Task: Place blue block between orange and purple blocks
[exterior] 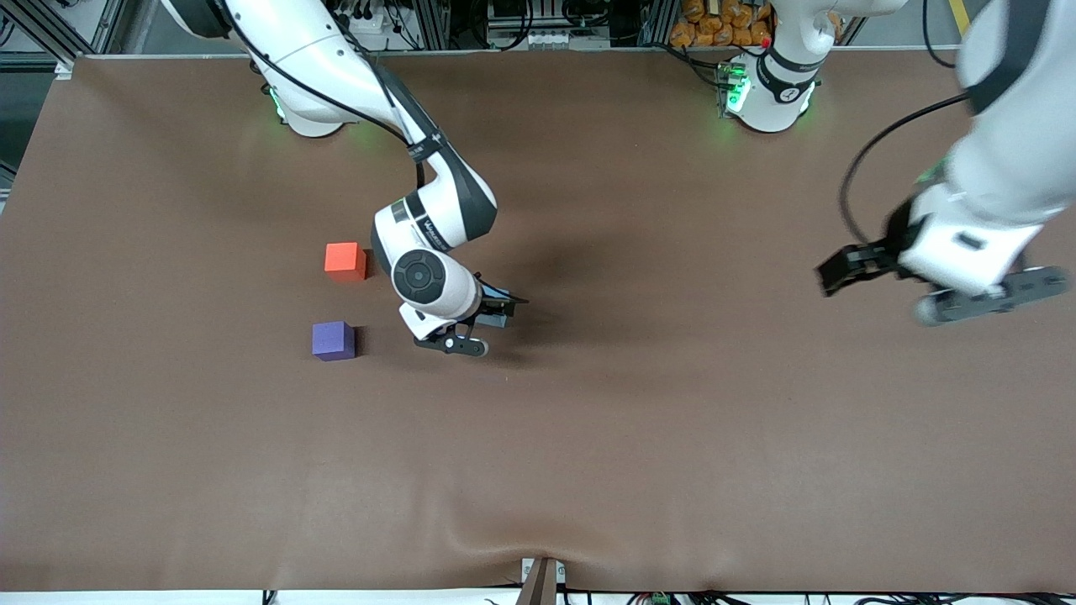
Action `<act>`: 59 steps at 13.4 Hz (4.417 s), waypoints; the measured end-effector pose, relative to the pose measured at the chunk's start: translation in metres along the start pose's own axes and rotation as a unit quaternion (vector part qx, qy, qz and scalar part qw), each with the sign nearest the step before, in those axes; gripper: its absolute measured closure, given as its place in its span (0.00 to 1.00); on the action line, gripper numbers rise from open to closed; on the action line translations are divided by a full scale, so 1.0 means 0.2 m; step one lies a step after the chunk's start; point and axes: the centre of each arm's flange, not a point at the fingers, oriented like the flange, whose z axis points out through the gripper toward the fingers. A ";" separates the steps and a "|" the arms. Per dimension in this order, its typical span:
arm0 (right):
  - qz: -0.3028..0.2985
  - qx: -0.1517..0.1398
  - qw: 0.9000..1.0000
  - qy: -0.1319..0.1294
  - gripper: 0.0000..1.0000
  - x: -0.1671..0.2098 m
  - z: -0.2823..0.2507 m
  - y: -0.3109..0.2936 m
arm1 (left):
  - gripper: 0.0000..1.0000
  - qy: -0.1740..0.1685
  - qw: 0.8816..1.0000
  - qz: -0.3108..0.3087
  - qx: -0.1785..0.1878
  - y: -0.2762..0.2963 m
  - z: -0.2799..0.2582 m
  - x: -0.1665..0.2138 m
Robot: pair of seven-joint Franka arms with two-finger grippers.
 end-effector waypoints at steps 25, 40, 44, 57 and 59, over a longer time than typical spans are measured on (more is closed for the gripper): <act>-0.123 -0.076 0.988 -0.062 0.46 0.29 -0.45 1.34 | 0.00 -0.024 0.994 0.103 0.000 -0.34 -0.08 -0.27; -0.125 -0.057 0.986 -0.091 0.40 0.36 -0.06 1.35 | 0.00 -0.033 0.992 0.123 0.001 -0.26 -0.05 -0.30; -0.125 -0.047 0.988 -0.071 0.01 0.38 -0.23 1.34 | 0.00 -0.033 0.991 0.128 0.001 -0.27 -0.05 -0.29; -0.052 -0.018 0.996 0.076 0.00 -0.12 -2.23 2.16 | 0.00 -0.033 0.992 0.119 0.000 -0.37 -0.04 -0.25; -0.066 -0.039 0.994 0.077 0.00 -0.13 -2.24 2.08 | 0.00 -0.033 0.992 0.119 0.000 -0.37 -0.04 -0.25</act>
